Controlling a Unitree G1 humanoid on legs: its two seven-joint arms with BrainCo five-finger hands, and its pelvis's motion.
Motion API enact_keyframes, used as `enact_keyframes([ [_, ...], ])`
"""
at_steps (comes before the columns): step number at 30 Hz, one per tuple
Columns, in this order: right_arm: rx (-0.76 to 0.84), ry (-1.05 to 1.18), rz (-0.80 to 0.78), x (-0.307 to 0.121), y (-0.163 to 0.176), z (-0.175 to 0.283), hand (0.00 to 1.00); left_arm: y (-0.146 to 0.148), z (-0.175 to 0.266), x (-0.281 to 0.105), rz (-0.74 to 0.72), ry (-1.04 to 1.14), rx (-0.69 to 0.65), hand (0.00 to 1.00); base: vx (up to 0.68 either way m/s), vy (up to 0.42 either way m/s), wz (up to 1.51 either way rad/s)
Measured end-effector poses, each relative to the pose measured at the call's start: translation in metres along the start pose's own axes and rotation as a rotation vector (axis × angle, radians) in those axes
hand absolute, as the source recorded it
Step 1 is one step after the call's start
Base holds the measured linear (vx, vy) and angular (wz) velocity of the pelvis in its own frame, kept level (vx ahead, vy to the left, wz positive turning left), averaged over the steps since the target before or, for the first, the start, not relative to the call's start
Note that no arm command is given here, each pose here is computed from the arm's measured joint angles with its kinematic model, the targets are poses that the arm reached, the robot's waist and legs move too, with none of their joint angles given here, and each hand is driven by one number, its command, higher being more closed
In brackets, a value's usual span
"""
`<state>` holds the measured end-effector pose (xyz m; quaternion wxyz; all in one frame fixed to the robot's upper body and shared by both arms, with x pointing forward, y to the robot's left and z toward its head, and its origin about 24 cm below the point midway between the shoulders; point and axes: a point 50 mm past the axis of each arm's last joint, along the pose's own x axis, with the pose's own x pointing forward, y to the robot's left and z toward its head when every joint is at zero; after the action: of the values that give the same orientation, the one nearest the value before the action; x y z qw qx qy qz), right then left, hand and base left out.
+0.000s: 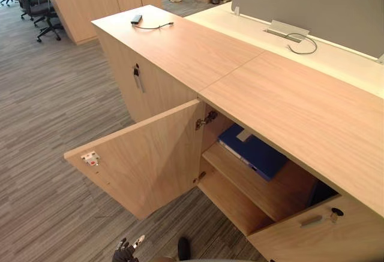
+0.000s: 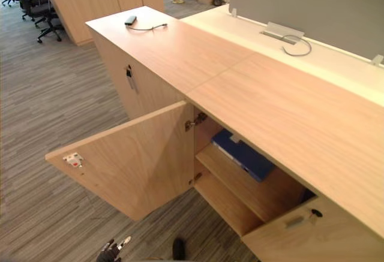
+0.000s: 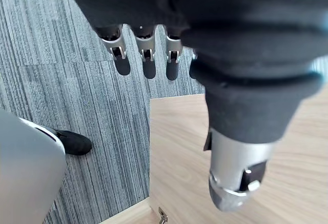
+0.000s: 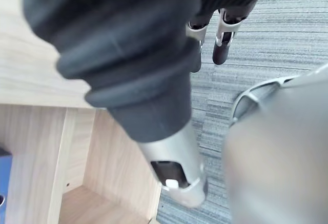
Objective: Walk over to the cabinet, pick up the folder, carry it to the office cabinet, place the folder inside the office cabinet, then close the office cabinet door
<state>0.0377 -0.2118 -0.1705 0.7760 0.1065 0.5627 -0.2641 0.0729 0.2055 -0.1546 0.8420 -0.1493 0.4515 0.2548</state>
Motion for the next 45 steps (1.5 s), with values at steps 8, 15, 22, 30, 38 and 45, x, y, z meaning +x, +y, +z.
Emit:
enact_keyframes([
  [8,-0.013,0.005,-0.005,0.000,0.001,-0.002,0.00,-0.001,0.002,0.001,-0.010,-0.004,0.024,0.00,0.02,-0.052,0.13],
  [15,-0.056,-0.049,-0.001,0.003,0.010,0.018,0.00,-0.006,0.014,0.004,-0.029,-0.053,-0.025,0.00,0.00,0.019,-0.10],
  [22,0.074,0.008,-0.063,0.004,-0.006,0.009,0.00,0.001,0.012,0.006,-0.016,-0.026,-0.011,0.00,0.07,0.189,-0.11],
  [30,0.167,0.034,-0.074,0.001,-0.014,-0.006,0.00,-0.019,0.006,0.001,-0.132,-0.024,0.135,0.00,-0.03,0.137,-0.05],
  [38,0.054,-0.015,-0.050,0.001,-0.012,0.007,0.00,-0.021,0.011,-0.005,-0.172,-0.076,0.142,0.00,-0.09,-0.073,-0.42],
  [45,0.045,0.016,-0.061,-0.002,-0.017,-0.007,0.00,-0.007,0.005,-0.004,-0.079,-0.048,0.075,0.00,-0.03,-0.159,-0.25],
])
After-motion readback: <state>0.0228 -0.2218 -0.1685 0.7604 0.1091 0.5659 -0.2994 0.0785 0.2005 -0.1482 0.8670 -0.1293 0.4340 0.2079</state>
